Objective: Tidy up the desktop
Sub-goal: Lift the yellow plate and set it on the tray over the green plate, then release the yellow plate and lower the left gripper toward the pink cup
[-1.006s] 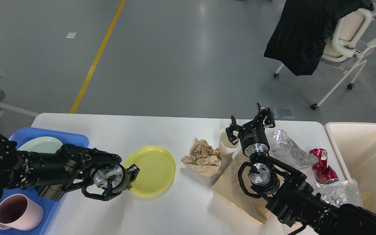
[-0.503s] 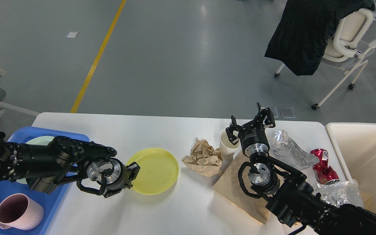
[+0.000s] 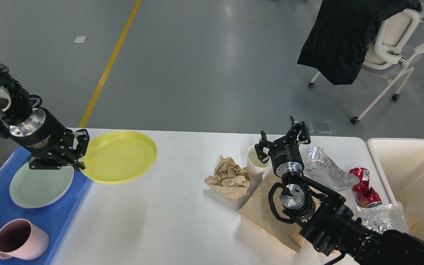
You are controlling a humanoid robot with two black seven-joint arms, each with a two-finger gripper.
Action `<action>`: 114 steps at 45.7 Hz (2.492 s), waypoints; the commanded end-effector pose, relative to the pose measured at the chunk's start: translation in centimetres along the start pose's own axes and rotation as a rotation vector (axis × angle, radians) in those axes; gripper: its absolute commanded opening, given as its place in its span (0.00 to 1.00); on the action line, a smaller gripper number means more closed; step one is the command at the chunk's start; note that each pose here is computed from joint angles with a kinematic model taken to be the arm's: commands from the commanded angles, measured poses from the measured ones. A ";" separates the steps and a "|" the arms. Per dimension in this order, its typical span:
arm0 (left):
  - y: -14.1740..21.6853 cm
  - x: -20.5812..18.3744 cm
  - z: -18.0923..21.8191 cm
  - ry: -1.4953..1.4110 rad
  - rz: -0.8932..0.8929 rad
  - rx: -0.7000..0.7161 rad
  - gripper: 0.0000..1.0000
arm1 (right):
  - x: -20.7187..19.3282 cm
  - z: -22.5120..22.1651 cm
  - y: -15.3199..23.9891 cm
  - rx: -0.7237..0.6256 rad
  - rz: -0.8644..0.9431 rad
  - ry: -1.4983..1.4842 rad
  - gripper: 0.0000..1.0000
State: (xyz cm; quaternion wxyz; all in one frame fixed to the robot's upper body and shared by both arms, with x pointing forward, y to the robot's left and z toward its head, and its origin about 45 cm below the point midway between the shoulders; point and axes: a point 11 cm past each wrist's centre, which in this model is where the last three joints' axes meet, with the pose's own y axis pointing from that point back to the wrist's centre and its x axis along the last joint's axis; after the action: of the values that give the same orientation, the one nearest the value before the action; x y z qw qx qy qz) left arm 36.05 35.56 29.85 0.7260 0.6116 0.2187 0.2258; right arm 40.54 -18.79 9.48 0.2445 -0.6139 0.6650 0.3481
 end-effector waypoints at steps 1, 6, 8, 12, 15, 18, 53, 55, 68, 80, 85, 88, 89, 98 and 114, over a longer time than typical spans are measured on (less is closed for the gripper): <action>2.6 1.3 -3.4 0.023 0.032 0.023 0.00 | 0.0 0.0 0.0 0.000 0.000 0.000 1.00; 2.7 2.0 -6.0 0.046 0.063 0.061 0.00 | 0.0 0.0 0.0 0.000 -0.001 -0.001 1.00; 2.4 2.2 -6.9 0.060 0.071 0.075 0.00 | 0.0 -0.1 0.0 0.001 0.000 0.000 1.00; 1.3 2.4 -9.7 0.137 0.074 0.100 0.00 | 0.0 0.0 0.0 0.000 0.000 0.000 1.00; 0.8 2.6 -11.6 0.207 0.098 0.106 0.00 | 0.0 0.0 0.0 0.000 0.000 0.000 1.00; 0.3 2.8 -13.8 0.287 0.126 0.118 0.00 | 0.0 0.0 0.0 0.000 0.000 0.000 1.00; -5.3 4.5 -19.4 0.631 0.494 0.184 0.00 | 0.0 0.0 0.0 0.000 0.000 0.000 1.00; -5.6 4.3 -19.3 0.648 0.516 0.187 0.00 | 0.0 0.0 0.0 0.000 0.000 0.000 1.00; -7.7 3.4 -18.4 0.735 0.689 0.187 0.00 | 0.0 0.0 0.0 0.000 0.000 0.000 1.00; -10.1 2.6 -16.8 0.833 0.791 0.187 0.00 | 0.0 0.0 0.0 0.000 -0.001 -0.001 1.00; -11.1 2.3 -15.9 0.852 0.797 0.176 0.00 | 0.0 0.0 0.0 0.000 -0.001 -0.001 1.00; -11.3 2.2 -15.8 0.855 0.794 0.176 0.00 | 0.0 0.0 0.0 0.000 -0.001 -0.001 1.00; -11.3 2.2 -15.9 0.856 0.795 0.177 0.00 | 0.0 0.0 0.0 0.000 -0.001 -0.001 1.00; -11.5 2.4 -15.8 0.853 0.803 0.176 0.02 | 0.0 -0.1 0.0 0.001 0.000 0.000 1.00; -13.8 2.4 -16.9 0.845 0.822 0.234 0.29 | 0.0 0.0 0.0 0.000 0.000 0.000 1.00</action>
State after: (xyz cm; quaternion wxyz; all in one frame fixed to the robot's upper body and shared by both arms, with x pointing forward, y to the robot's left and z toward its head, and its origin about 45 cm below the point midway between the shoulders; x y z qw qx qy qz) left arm 28.86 48.37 14.22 0.3607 0.5732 0.2590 0.6887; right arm 40.55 -18.77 9.50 0.2447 -0.6141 0.6647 0.3482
